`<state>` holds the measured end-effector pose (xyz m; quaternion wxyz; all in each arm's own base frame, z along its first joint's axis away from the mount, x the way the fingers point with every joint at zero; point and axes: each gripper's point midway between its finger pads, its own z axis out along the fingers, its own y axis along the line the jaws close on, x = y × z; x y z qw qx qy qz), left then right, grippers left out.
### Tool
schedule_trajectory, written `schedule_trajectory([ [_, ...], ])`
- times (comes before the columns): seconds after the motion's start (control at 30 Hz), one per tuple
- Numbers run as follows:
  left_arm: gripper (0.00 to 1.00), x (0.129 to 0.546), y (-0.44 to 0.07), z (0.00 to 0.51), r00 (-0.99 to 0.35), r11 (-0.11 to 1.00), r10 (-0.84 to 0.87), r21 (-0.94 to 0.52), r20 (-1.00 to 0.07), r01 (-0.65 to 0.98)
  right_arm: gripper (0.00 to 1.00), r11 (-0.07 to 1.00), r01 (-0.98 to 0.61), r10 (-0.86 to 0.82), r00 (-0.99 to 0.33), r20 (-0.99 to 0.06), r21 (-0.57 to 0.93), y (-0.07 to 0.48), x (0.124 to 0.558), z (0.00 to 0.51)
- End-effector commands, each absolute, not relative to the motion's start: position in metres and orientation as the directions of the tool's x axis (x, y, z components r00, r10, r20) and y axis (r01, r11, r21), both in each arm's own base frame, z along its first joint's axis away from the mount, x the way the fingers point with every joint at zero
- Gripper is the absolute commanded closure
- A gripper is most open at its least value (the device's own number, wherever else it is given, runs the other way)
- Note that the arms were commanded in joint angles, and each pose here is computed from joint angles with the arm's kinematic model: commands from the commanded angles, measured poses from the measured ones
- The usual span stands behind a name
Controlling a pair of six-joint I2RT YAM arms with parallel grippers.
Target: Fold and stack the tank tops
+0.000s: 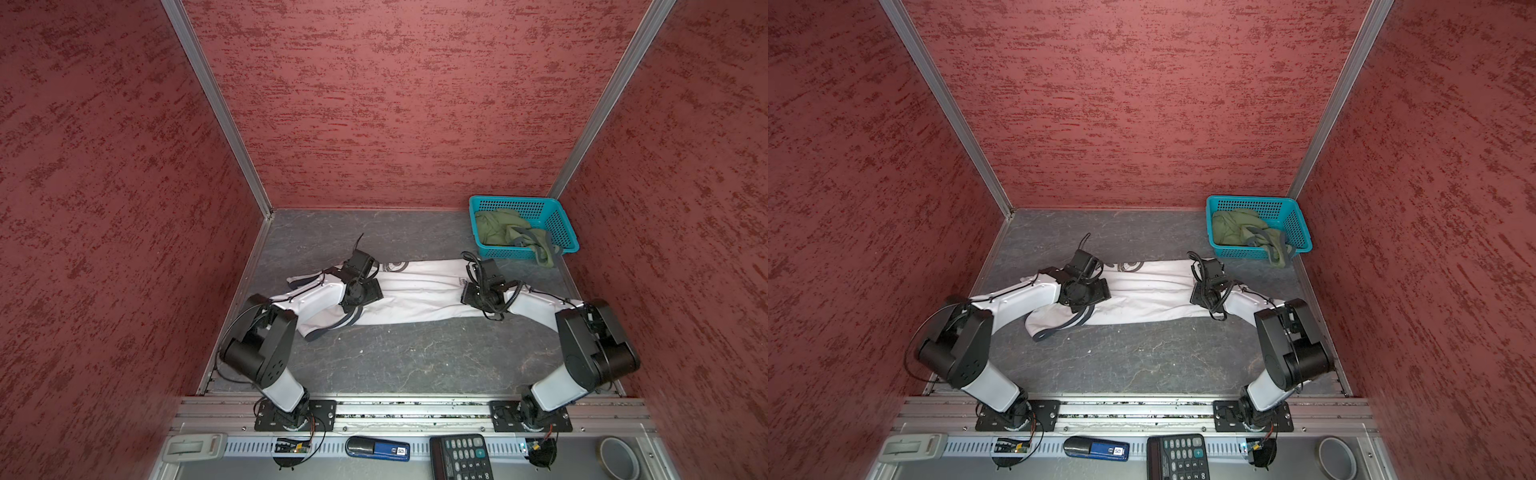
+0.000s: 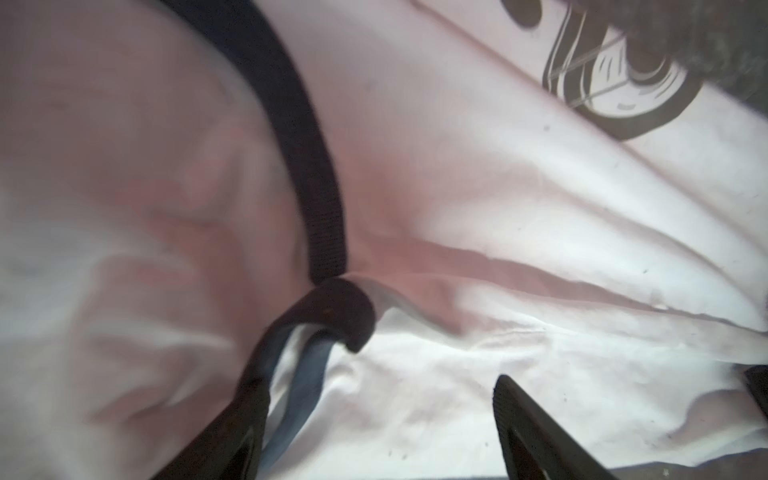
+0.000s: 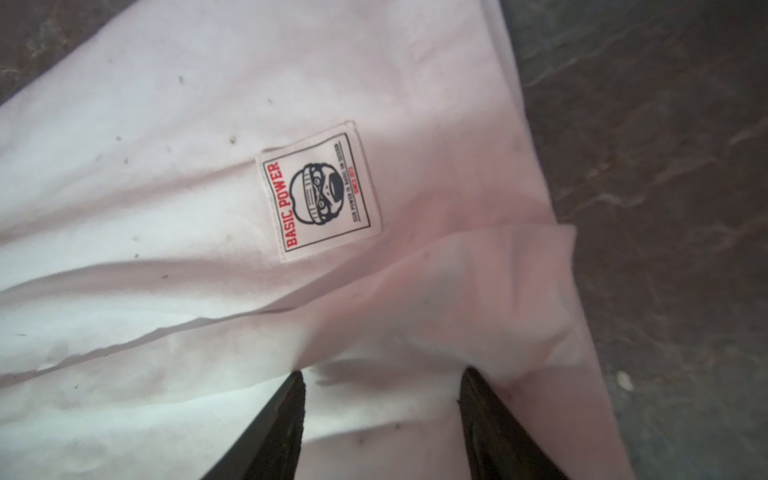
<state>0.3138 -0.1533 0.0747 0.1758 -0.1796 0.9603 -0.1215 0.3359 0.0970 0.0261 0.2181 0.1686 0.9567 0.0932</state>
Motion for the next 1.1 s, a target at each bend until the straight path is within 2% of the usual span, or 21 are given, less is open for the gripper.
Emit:
schedule_trajectory([
  [0.0,0.11,0.282,-0.105,0.095,-0.807,0.873,-0.485,-0.232,-0.336,-0.428,0.39,0.923,0.318,0.378,-0.848,-0.372,0.215,0.085,0.323,0.027],
  [0.2,0.13,0.211,-0.042,0.078,-0.668,0.723,-0.691,-0.237,-0.277,-0.649,0.38,0.928,0.281,0.363,-0.834,-0.416,0.247,0.089,0.33,0.043],
  [0.43,0.14,0.174,-0.03,0.05,-0.586,0.625,-0.78,-0.243,-0.219,-0.742,0.38,0.934,0.262,0.346,-0.834,-0.43,0.243,0.09,0.334,0.044],
  [0.63,0.17,0.202,-0.024,0.039,-0.569,0.615,-0.788,-0.292,-0.234,-0.732,0.37,0.933,0.255,0.345,-0.834,-0.43,0.254,0.093,0.336,0.042],
  [0.77,0.33,0.239,-0.018,0.044,-0.552,0.604,-0.796,-0.393,-0.248,-0.694,0.37,0.935,0.258,0.342,-0.836,-0.43,0.243,0.091,0.335,0.039],
  [1.07,0.58,0.272,-0.006,0.057,-0.53,0.584,-0.811,-0.413,-0.249,-0.699,0.37,0.939,0.275,0.339,-0.838,-0.428,0.205,0.085,0.335,0.033],
])
